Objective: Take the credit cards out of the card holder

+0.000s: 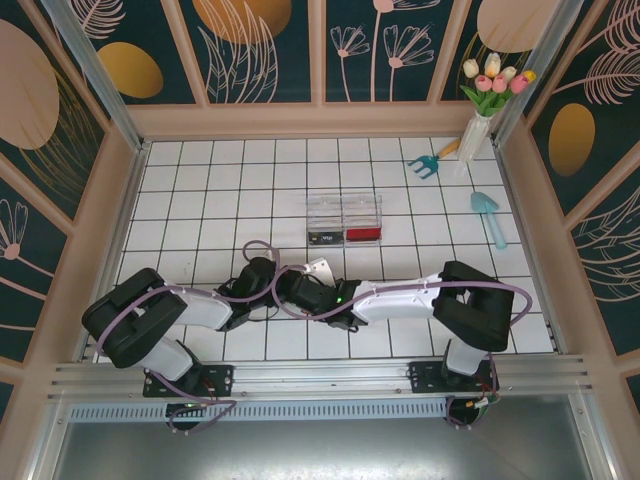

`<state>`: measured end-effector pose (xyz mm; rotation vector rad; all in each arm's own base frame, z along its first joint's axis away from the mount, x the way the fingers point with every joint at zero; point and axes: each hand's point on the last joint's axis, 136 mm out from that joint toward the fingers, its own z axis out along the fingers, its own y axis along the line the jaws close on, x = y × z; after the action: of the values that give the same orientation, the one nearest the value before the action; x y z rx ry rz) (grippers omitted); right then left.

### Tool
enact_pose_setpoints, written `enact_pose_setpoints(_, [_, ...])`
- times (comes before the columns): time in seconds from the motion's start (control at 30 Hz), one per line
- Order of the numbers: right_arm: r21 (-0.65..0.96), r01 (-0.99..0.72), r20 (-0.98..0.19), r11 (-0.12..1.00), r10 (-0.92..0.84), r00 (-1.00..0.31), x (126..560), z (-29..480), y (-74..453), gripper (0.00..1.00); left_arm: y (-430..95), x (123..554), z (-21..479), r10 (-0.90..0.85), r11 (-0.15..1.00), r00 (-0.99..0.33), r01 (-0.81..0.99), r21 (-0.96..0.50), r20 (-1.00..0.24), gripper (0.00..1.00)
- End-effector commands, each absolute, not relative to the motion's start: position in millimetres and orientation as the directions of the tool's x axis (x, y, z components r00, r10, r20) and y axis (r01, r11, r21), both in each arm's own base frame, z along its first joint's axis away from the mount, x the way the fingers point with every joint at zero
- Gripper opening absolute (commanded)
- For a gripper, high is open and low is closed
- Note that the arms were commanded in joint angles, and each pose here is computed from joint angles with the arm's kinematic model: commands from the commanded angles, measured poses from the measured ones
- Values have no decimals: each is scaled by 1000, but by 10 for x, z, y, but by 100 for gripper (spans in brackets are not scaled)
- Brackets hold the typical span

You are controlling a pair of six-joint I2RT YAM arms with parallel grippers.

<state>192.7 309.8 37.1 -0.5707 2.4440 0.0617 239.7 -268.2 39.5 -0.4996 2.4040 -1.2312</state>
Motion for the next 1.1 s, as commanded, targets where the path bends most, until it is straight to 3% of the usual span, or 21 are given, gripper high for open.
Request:
enact_pose_setpoints(0.0, [-72, -428, -578, 901, -387, -718, 1866, 396, 3061, 0, -2666, 2390, 498, -486, 526, -855, -119, -842, -183, 0])
enact_pose_setpoints(0.27, [-39, -450, -604, 892, -380, -700, 1862, 488, 3117, 0, -2731, 2367, 688, -469, 511, -859, -73, -857, -206, 0])
enact_pose_setpoints(0.7, [-24, -450, -615, 892, -368, -697, 1860, 471, 3109, 0, -2803, 2213, 192, -477, 552, -875, -223, -803, -85, 0])
enact_pose_setpoints(1.07, [21, -403, -649, 915, -294, -702, 1878, 579, 3002, 0, -2413, 2083, -226, -572, 635, -818, -393, -665, -63, 0])
